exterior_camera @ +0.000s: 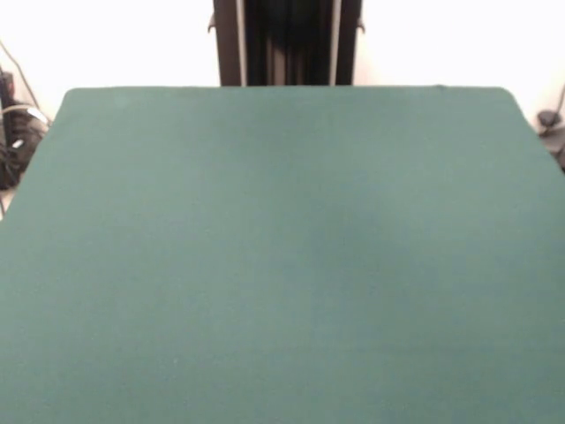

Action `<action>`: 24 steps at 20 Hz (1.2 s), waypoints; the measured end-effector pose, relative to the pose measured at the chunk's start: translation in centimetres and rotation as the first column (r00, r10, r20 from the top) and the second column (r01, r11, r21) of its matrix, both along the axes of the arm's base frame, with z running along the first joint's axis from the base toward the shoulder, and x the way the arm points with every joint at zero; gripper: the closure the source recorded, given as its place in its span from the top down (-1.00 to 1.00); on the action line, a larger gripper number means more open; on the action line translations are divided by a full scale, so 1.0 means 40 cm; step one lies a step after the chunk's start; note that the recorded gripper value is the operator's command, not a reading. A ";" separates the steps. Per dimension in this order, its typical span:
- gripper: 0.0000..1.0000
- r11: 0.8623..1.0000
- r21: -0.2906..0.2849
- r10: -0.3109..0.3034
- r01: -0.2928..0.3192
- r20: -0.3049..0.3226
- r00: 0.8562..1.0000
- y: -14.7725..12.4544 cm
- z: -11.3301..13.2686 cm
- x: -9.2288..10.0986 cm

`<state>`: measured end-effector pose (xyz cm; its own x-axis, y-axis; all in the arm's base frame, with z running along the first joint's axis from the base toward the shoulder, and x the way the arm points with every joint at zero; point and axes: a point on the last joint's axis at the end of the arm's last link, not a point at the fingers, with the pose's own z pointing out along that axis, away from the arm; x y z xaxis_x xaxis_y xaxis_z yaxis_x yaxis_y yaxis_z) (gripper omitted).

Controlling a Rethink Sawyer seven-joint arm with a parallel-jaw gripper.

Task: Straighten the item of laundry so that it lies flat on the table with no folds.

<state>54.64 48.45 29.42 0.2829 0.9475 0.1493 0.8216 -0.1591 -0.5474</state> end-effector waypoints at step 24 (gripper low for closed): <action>-1.00 0.970 -0.225 0.104 -0.096 0.025 0.994 -0.625 -0.302 -0.134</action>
